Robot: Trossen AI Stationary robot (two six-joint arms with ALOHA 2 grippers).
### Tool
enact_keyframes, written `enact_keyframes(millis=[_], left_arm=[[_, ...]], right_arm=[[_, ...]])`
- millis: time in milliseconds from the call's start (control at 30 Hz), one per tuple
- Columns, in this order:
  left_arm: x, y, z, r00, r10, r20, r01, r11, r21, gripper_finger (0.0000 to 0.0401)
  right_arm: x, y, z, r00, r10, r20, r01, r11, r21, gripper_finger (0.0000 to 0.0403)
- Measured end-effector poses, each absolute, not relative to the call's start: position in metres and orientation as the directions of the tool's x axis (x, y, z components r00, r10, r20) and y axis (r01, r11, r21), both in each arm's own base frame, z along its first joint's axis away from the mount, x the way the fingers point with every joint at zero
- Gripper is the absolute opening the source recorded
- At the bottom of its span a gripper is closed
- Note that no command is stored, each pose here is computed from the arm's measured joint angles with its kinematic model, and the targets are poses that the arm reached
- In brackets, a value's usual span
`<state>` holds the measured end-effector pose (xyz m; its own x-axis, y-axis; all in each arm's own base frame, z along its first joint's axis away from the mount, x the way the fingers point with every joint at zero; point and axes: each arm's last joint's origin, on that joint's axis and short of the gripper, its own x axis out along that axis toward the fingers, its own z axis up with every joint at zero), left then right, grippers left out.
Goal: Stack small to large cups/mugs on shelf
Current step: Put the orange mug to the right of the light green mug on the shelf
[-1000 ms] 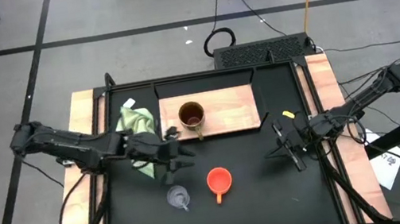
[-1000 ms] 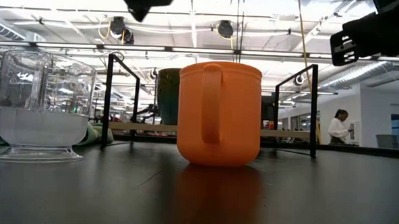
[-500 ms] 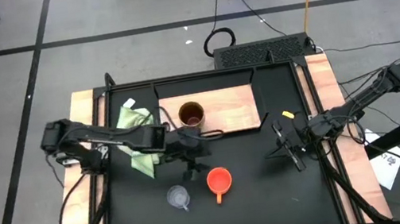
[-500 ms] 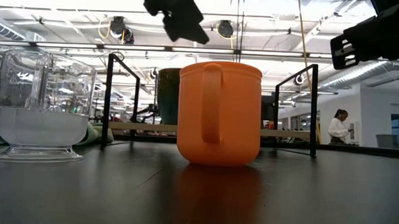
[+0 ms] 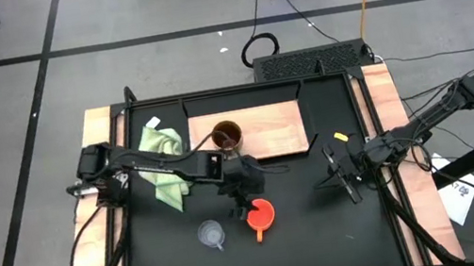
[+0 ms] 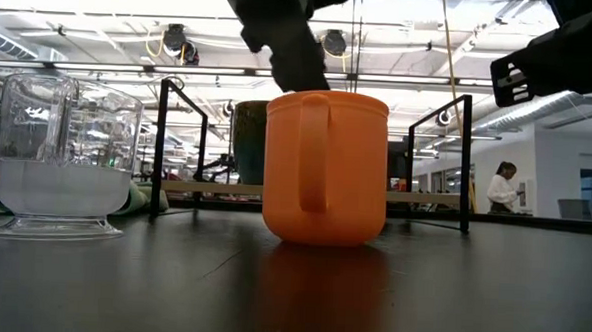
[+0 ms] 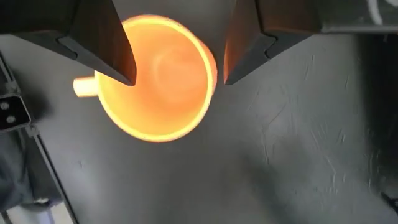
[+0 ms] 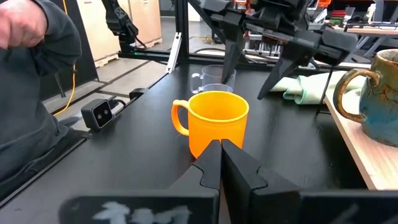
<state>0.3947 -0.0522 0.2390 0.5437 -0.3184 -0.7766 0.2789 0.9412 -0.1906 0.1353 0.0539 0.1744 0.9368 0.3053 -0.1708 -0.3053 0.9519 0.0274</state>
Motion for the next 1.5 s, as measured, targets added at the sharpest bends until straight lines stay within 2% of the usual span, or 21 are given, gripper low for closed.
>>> enact_keyframes(millis=[800, 1400, 1500], left_arm=[[0.405, -0.049, 0.209, 0.484, -0.334, -0.809, 0.26, 0.937, -0.232, 0.0246], [0.409, -0.055, 0.196, 0.461, -0.344, -0.818, 0.273, 0.932, -0.238, 0.0246], [0.412, -0.055, 0.197, 0.485, -0.346, -0.803, 0.28, 0.932, -0.233, 0.0246]], right_arm=[[0.135, 0.054, 0.174, 0.935, 0.305, -0.179, -0.304, 0.952, 0.037, 0.0], [0.135, 0.054, 0.172, 0.932, 0.304, -0.195, -0.3, 0.953, 0.051, 0.0], [0.135, 0.054, 0.171, 0.931, 0.304, -0.2, -0.3, 0.953, 0.051, 0.0]])
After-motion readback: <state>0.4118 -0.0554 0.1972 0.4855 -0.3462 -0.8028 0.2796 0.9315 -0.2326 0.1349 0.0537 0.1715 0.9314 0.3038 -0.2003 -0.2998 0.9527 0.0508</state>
